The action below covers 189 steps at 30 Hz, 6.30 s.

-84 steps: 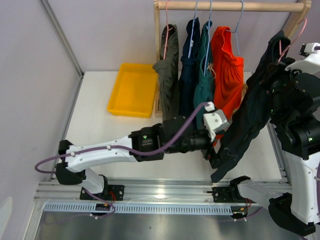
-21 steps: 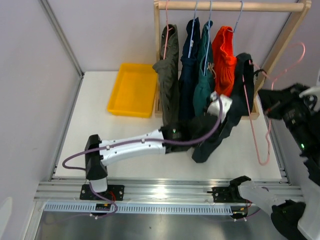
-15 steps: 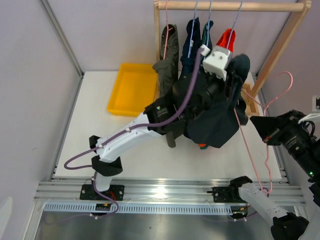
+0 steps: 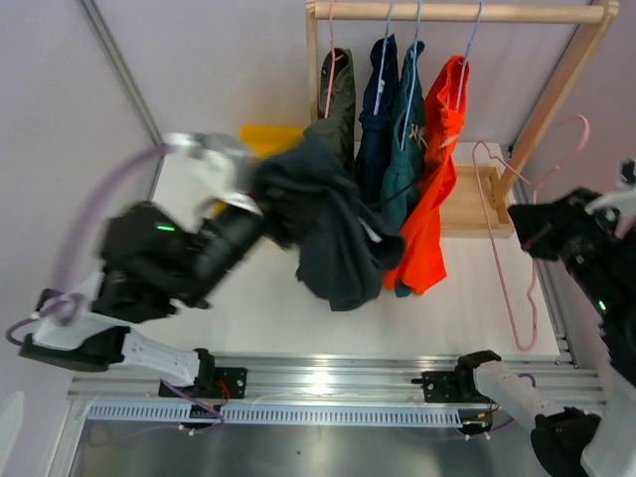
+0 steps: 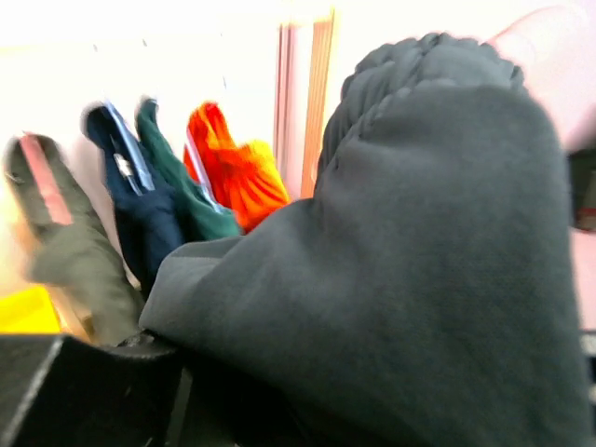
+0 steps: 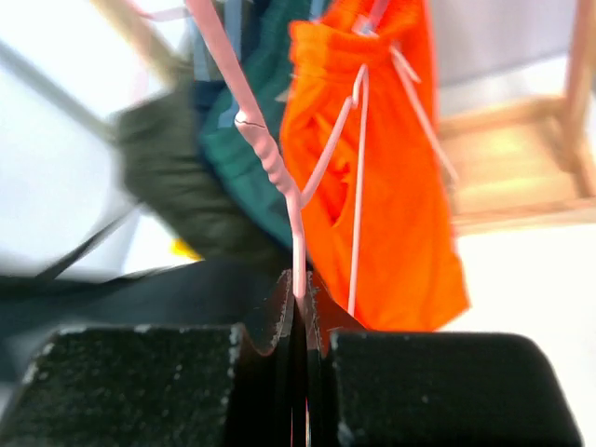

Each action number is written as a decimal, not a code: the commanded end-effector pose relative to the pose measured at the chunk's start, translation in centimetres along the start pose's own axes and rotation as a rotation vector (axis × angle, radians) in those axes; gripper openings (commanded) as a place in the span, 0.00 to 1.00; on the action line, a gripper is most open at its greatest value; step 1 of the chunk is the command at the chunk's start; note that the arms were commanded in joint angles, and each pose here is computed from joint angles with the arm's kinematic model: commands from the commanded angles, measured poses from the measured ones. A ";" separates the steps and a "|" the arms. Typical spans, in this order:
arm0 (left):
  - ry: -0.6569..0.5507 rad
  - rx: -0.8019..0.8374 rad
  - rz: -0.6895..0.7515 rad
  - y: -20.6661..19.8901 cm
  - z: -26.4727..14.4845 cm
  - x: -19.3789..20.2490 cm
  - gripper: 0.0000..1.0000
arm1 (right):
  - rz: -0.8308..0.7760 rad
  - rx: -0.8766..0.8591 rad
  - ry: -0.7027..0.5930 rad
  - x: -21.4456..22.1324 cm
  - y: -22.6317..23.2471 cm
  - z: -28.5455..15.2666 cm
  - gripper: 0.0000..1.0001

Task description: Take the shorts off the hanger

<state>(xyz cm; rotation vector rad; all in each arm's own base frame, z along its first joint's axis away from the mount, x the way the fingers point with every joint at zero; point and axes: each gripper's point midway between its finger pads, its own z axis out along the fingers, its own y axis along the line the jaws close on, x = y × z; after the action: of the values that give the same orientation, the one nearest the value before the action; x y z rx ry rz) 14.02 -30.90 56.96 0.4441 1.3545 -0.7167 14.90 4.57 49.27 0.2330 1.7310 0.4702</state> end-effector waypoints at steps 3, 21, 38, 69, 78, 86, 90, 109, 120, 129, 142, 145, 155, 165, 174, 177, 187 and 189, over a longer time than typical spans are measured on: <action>-0.115 -0.414 -0.013 14.1 -8.5 -5.4 0.00 | -0.113 0.134 -0.026 -2.4 -1.2 10.6 0.00; 0.012 -0.614 0.189 25.7 -3.4 -1.9 0.00 | -0.069 0.216 -0.165 -11.5 -5.8 23.4 0.00; 0.020 -0.604 0.110 40.4 12.4 0.4 0.00 | 0.005 0.191 -0.113 -10.9 -12.2 32.8 0.00; 0.636 -0.563 -0.217 44.2 13.1 31.4 1.00 | 0.011 0.293 -0.074 -8.5 -13.8 29.7 0.84; 0.472 -0.579 -0.157 40.0 10.0 18.0 0.99 | -0.033 0.475 -0.128 -9.7 -14.8 23.2 0.99; 0.363 -0.555 -0.136 35.2 4.6 13.2 0.99 | -0.009 0.353 -0.260 -12.0 -8.8 15.1 0.99; 0.354 -0.541 -0.151 33.6 2.5 13.5 1.00 | 0.028 0.170 -0.241 -12.1 -4.6 15.2 0.99; 0.327 -0.464 -0.171 29.8 -2.2 15.5 0.99 | 0.021 -0.050 0.024 -5.6 -0.1 29.8 0.92; 0.346 -0.456 -0.180 29.8 -2.2 17.2 0.99 | -0.007 -0.014 0.020 -4.6 -0.4 31.9 0.68; 0.351 -0.450 -0.184 29.6 -2.1 17.6 0.99 | -0.013 0.003 0.020 -4.5 -0.7 32.6 0.00; 0.261 -0.100 -0.048 17.3 0.8 11.9 0.99 | -0.058 -0.079 -0.142 -9.2 3.7 28.6 0.00; 0.223 0.042 -0.036 12.9 0.6 10.7 0.99 | -0.064 -0.088 -0.200 -11.0 4.6 26.4 0.00; 0.174 0.521 -0.048 -2.2 2.3 12.2 0.99 | -0.060 -0.098 -0.280 -12.7 6.2 19.3 0.00; 0.136 0.612 -0.019 -12.7 8.4 15.5 0.99 | 0.006 -0.156 -0.268 -10.8 7.8 12.6 0.00; 0.075 0.491 -0.027 -14.5 12.0 15.9 0.83 | 0.028 -0.158 -0.251 -9.6 7.1 10.0 0.00; 0.098 0.427 -0.033 -14.1 13.2 17.3 0.13 | 0.034 -0.162 -0.253 -9.6 7.1 9.5 0.00; 0.207 0.408 -0.046 -15.0 4.1 22.6 0.00 | -0.024 -0.083 -0.284 -11.4 6.3 11.3 0.00; 0.252 0.448 -0.063 -16.7 0.2 24.5 0.00 | -0.034 -0.074 -0.309 -12.6 6.2 11.4 0.00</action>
<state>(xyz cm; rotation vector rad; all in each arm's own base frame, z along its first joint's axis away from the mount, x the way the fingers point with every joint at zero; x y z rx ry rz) 8.73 -50.57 35.80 0.8733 1.4149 -0.9924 28.26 8.56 55.39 0.1938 1.6241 0.4534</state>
